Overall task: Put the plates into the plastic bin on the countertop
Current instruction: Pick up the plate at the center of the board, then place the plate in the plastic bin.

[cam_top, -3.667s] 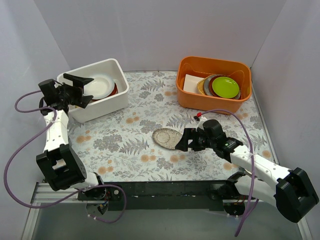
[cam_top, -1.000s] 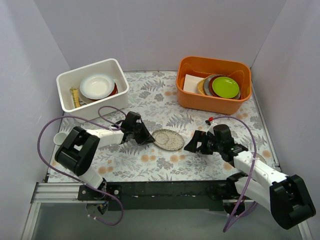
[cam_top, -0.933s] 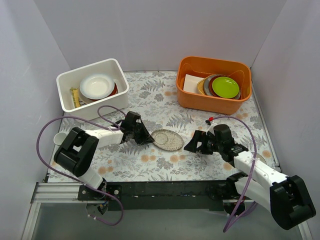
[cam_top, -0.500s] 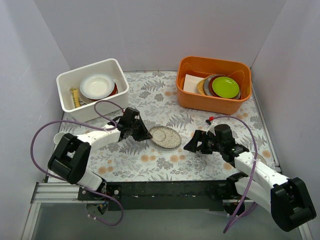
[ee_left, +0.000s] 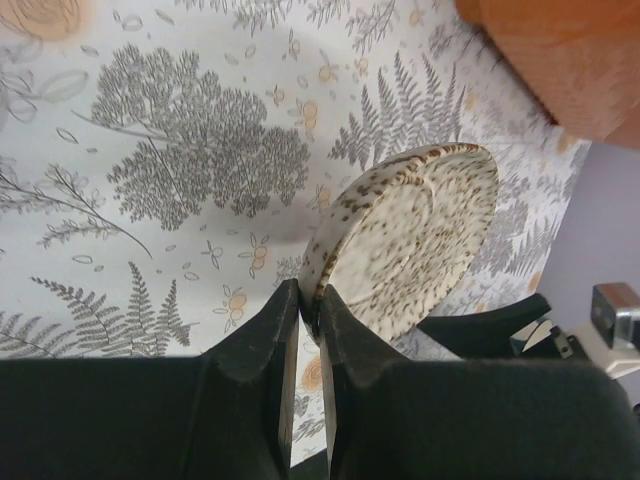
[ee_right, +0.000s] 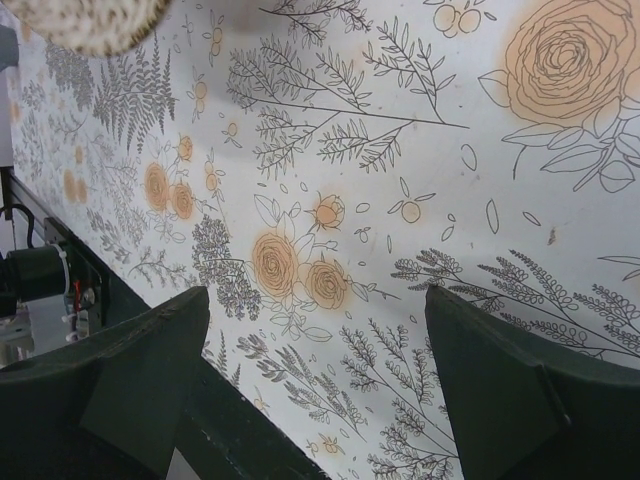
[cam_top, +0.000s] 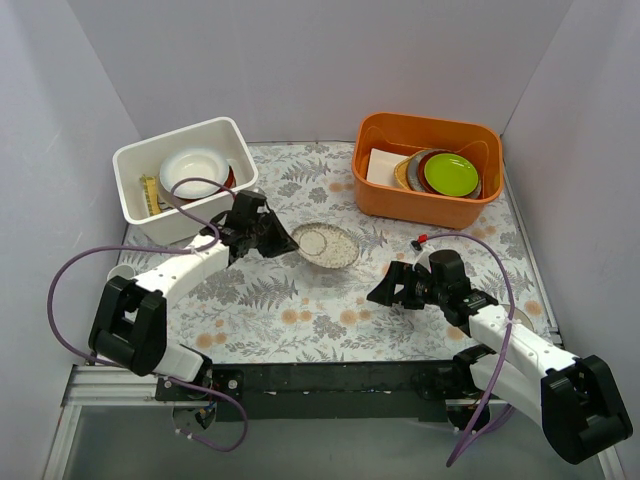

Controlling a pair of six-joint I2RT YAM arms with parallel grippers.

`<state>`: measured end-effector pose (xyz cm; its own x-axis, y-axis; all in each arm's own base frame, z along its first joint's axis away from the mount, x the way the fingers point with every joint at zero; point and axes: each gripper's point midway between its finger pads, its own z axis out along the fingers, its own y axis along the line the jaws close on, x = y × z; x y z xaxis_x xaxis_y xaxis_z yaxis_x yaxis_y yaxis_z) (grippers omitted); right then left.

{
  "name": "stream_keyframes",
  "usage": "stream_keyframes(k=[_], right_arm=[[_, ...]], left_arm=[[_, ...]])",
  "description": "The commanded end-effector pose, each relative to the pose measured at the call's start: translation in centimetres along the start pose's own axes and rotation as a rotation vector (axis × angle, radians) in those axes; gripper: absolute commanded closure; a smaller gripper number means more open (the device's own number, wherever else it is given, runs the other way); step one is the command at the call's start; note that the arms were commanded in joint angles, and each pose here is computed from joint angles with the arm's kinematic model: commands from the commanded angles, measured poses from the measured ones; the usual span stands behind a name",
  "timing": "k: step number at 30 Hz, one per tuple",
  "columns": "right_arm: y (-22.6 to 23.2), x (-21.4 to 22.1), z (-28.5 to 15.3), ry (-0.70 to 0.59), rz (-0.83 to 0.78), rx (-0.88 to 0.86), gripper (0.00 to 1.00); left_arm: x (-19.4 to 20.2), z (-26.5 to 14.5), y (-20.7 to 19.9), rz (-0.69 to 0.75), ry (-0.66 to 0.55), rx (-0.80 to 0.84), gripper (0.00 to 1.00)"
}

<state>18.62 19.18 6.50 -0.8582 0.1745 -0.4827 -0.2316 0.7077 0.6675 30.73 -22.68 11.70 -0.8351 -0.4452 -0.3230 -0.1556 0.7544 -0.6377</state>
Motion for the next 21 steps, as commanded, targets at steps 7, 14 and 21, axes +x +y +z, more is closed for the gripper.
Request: stream_keyframes(k=[7,14,21], right_arm=[[0.6,-0.4,0.0,-0.021,-0.013,-0.039,0.04],[0.4,-0.3,0.1,-0.015,-0.009,-0.036,0.04],[0.3,-0.1,0.2,-0.011,-0.01,-0.033,0.04]], left_arm=[[-9.1,-5.5,-4.4,0.008,-0.156,0.168,1.0],[-13.2,-7.3,-6.5,0.034,-0.2,0.198,1.0],[-16.3,-8.1,-6.8,0.012,-0.223,0.225,1.0]])
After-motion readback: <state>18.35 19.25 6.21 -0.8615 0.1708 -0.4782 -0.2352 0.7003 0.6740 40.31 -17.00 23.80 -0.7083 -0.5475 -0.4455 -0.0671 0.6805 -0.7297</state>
